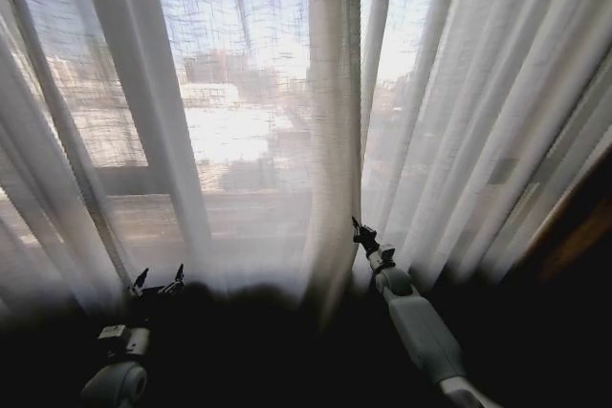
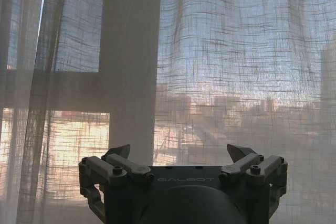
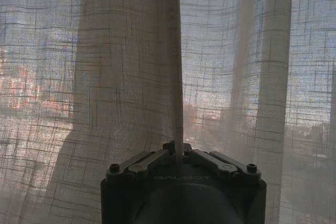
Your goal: Open the curtains by pulling them apart, changing their state from closed to fully open.
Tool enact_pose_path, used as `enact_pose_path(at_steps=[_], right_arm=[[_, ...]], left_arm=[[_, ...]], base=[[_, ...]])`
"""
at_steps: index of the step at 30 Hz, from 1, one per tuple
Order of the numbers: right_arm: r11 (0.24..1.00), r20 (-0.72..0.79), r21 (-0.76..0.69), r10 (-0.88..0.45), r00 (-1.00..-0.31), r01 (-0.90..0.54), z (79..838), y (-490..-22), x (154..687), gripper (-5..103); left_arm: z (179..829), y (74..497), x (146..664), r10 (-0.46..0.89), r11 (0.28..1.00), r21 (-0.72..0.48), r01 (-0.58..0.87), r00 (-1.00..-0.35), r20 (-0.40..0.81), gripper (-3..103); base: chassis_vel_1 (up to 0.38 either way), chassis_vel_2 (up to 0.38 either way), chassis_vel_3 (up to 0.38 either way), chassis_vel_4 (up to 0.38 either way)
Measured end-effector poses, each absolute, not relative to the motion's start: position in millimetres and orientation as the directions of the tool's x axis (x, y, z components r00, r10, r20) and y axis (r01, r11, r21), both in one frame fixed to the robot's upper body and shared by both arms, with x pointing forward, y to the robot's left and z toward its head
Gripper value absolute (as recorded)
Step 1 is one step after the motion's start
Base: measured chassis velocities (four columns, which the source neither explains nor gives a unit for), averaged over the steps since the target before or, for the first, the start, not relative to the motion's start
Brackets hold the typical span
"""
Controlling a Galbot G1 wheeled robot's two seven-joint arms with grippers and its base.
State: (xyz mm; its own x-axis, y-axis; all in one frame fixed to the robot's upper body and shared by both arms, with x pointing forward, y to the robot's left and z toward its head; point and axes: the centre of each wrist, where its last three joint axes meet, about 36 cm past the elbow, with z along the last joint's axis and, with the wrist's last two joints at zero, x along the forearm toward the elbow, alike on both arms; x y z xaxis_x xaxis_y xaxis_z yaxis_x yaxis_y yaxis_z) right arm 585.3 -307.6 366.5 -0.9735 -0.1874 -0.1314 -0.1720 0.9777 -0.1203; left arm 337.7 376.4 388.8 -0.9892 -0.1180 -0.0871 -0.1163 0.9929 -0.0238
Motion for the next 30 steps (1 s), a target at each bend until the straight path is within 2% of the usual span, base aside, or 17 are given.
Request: enact_pose_path(at_steps=[30], right_arm=[[0.979, -0.128, -0.109, -0.188, -0.974, -0.175, 364.4, -311.6, 581.8, 0]], left_arm=[[388.8, 376.4, 337.7, -0.118, 0.993, -0.024, -0.116, -0.989, -0.087, 100]], base=[[-0.352, -0.355, 0.347, 0.353]])
